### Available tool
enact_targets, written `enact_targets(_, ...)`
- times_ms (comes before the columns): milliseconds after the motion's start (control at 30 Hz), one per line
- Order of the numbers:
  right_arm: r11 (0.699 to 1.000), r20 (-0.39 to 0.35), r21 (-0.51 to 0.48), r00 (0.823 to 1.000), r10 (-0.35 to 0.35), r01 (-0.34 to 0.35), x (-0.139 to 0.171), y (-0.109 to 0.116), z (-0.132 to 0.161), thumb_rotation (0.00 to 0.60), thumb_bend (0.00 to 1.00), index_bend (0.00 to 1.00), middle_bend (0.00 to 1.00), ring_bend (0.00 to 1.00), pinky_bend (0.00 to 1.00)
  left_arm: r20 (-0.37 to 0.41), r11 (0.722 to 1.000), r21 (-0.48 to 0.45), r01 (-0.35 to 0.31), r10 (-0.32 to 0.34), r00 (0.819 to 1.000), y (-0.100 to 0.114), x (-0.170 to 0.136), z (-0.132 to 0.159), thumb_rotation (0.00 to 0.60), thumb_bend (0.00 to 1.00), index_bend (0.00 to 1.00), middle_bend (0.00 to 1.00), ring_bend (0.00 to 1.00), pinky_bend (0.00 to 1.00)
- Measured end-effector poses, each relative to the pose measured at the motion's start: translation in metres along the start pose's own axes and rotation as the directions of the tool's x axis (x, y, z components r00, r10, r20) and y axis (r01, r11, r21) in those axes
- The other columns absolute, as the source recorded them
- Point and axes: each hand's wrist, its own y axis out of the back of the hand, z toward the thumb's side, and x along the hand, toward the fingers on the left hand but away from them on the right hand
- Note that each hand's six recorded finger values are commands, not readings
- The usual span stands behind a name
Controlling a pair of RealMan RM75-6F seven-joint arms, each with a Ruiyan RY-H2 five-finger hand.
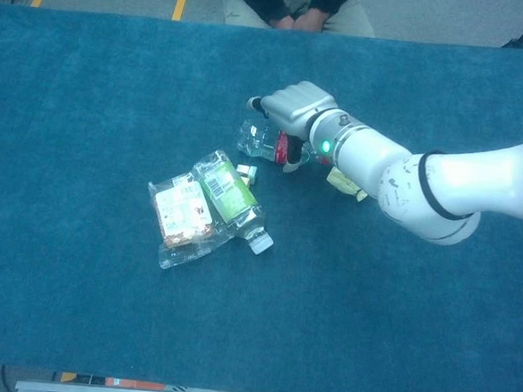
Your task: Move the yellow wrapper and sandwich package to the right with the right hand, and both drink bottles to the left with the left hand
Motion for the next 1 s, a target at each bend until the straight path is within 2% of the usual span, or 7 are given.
enact_targets(133,1.000,0.002,0.003,1.000,0.006,-0.006,-0.003,-0.002,0.002,0.600,0.09,0.35,0.36,0.38,0.65,0.000,1.000,0.000,0.000,0.000,1.000,0.000,-0.001,0.000,0.600,0.39,0.32,0.24,0.16,0.14)
enact_targets(333,1.000,0.011,-0.015,1.000,0.012,-0.012,-0.006,-0.002,0.001,0.600,0.10,0.47,0.44,0.47,0.73,-0.004,1.000,-0.003,-0.003,0.003,1.000,0.000,-0.002,-0.001,0.600,0.39,0.32,0.24,0.16,0.14)
enact_targets(533,0.997,0.009,-0.074,1.000,-0.013,0.013,-0.007,0.008,0.001,0.600,0.10,0.49,0.45,0.50,0.75,-0.008,1.000,-0.005,-0.004,0.004,1.000,0.000,-0.002,-0.001,0.600,0.39,0.32,0.24,0.16,0.14)
enact_targets(767,0.986,-0.008,-0.137,0.995,-0.095,0.093,-0.009,0.031,0.009,0.600,0.10,0.49,0.45,0.50,0.75,-0.006,1.000,-0.002,-0.010,0.010,1.000,0.002,-0.004,-0.001,0.600,0.39,0.32,0.24,0.16,0.14)
enact_targets(1000,0.974,-0.008,-0.179,0.990,-0.142,0.138,-0.015,0.042,0.024,0.600,0.10,0.49,0.44,0.47,0.74,-0.015,1.000,0.003,-0.016,0.016,1.000,0.005,-0.008,-0.001,0.600,0.39,0.32,0.24,0.16,0.14)
